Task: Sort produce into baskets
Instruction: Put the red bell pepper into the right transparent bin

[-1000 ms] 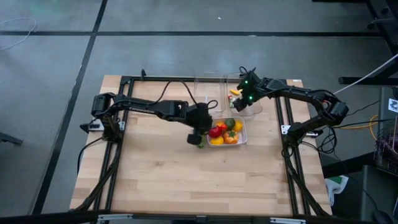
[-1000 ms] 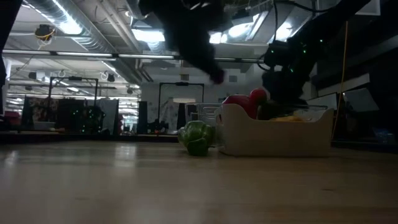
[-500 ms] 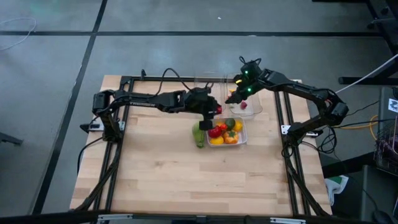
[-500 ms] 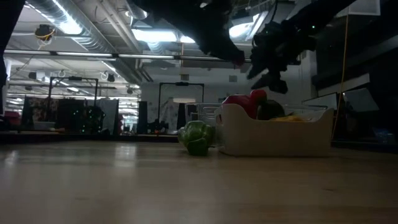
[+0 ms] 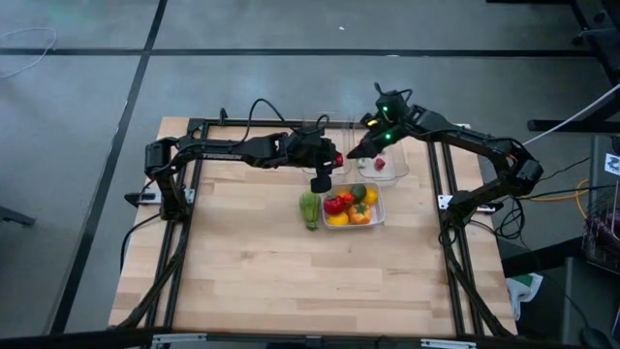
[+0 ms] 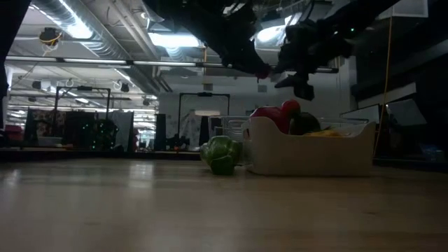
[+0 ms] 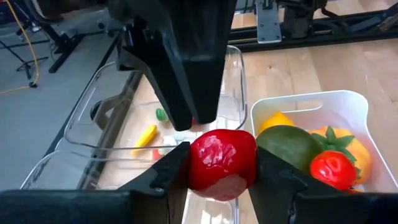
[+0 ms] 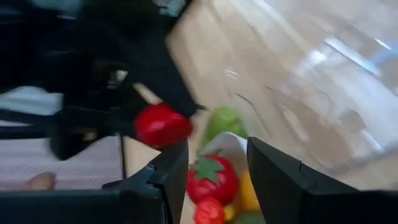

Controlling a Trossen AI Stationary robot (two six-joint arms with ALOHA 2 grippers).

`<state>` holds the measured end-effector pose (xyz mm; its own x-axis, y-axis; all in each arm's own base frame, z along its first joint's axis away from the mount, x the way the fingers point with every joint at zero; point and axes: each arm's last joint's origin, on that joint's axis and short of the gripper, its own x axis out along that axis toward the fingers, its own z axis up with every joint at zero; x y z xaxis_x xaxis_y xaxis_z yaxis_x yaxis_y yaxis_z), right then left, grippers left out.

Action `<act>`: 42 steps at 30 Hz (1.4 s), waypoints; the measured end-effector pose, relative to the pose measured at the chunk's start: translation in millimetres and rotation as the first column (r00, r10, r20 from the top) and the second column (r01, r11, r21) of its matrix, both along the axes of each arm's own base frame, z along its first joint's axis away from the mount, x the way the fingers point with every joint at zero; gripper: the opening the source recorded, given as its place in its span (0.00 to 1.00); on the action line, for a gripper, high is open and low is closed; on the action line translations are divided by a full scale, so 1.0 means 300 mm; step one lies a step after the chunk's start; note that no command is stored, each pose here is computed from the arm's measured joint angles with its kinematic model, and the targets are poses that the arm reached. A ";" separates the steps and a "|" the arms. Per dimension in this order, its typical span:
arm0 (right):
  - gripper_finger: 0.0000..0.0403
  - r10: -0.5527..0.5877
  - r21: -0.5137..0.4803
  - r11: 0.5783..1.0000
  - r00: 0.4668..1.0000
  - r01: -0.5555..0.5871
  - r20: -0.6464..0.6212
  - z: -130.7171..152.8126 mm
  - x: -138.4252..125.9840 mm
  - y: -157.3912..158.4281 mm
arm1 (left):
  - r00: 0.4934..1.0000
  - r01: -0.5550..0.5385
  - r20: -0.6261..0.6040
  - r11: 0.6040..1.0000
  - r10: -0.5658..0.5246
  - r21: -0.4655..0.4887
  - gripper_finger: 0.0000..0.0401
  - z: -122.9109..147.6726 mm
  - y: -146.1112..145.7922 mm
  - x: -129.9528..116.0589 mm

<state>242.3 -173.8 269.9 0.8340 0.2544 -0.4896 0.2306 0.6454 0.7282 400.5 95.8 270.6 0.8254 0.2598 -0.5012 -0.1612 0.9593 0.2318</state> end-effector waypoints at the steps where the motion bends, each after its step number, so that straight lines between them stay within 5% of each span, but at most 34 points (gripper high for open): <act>1: 0.41 0.019 -0.002 1.000 1.000 -0.019 0.025 0.005 0.006 0.003 | 1.000 0.000 0.000 1.000 0.000 0.000 0.35 0.000 0.000 0.000; 9: 0.41 0.108 -0.058 0.993 0.991 -0.103 0.083 0.021 0.063 0.065 | 1.000 0.008 -0.007 1.000 -0.009 -0.004 0.35 -0.004 -0.003 -0.001; 19: 0.41 0.076 -0.112 0.991 0.996 -0.070 0.048 0.023 0.099 0.113 | 1.000 0.007 -0.030 1.000 -0.007 -0.005 0.35 -0.012 -0.012 -0.003; 31: 0.41 -0.034 0.052 0.998 0.999 0.034 0.001 0.024 0.104 0.115 | 0.999 0.000 -0.034 1.000 -0.001 -0.017 0.35 -0.014 -0.011 -0.005; 42: 0.41 -0.055 0.096 0.994 0.998 0.057 -0.019 0.021 0.106 0.119 | 1.000 0.004 -0.031 1.000 -0.005 -0.019 0.35 -0.012 -0.011 -0.004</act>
<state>274.0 -138.2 276.2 0.8404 0.2542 -0.4787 0.2766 0.5584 0.7821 399.4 92.5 267.1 0.8103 0.2464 -0.5317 -0.1499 0.9643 0.2184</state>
